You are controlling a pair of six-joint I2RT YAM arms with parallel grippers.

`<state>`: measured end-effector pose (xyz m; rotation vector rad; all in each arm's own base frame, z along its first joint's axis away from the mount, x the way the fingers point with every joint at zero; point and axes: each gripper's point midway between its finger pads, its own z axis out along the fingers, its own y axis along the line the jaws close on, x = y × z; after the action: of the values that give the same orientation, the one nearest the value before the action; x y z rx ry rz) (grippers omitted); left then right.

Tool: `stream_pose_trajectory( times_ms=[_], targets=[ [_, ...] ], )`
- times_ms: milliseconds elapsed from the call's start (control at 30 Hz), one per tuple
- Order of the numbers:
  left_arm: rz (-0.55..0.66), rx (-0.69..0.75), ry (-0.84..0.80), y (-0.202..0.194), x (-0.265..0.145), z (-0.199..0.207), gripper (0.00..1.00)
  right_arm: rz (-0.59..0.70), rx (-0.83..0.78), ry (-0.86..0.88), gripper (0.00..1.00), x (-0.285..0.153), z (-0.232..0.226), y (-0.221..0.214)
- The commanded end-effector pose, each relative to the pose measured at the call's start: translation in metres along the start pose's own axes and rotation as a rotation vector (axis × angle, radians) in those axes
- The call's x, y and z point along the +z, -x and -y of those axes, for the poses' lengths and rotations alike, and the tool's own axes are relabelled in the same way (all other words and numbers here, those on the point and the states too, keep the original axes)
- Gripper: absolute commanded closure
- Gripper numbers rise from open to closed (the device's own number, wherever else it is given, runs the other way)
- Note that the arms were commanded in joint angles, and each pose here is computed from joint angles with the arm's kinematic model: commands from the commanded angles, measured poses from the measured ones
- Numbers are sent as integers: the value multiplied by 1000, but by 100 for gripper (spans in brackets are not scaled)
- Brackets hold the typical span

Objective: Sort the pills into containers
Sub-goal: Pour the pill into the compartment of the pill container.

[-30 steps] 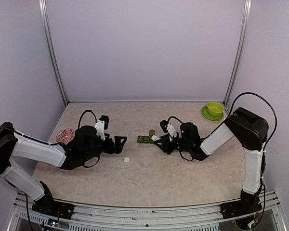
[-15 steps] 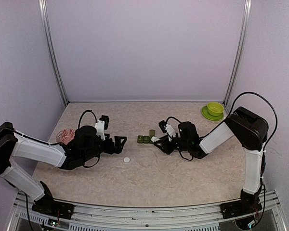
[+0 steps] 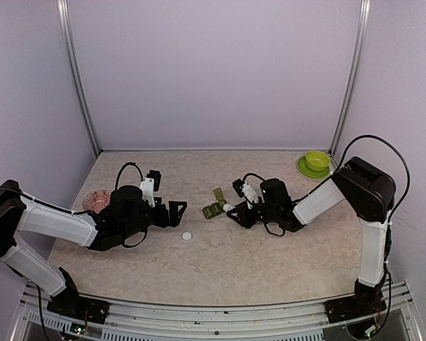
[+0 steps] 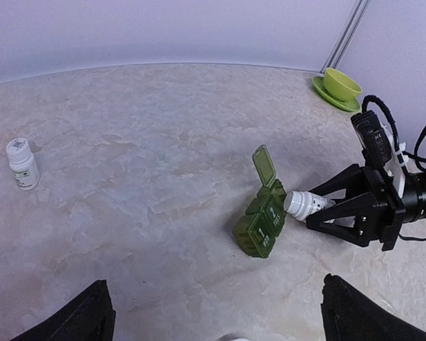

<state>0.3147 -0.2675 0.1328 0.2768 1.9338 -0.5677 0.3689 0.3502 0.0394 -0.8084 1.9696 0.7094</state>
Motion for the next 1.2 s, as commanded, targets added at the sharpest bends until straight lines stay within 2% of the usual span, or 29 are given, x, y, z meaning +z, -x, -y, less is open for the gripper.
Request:
stream_pose_trajectory(
  times_ms=[0, 500, 1167],
  targets=[
    [28, -10, -15, 7, -2, 1, 1, 22, -3, -13, 78, -4, 4, 20],
    [26, -10, -17, 6, -2, 2, 1, 15, -10, -19, 78, -4, 5, 32],
    [23, -13, -23, 5, -1, 3, 1, -81, -5, -29, 77, -1, 7, 32]
  ],
)
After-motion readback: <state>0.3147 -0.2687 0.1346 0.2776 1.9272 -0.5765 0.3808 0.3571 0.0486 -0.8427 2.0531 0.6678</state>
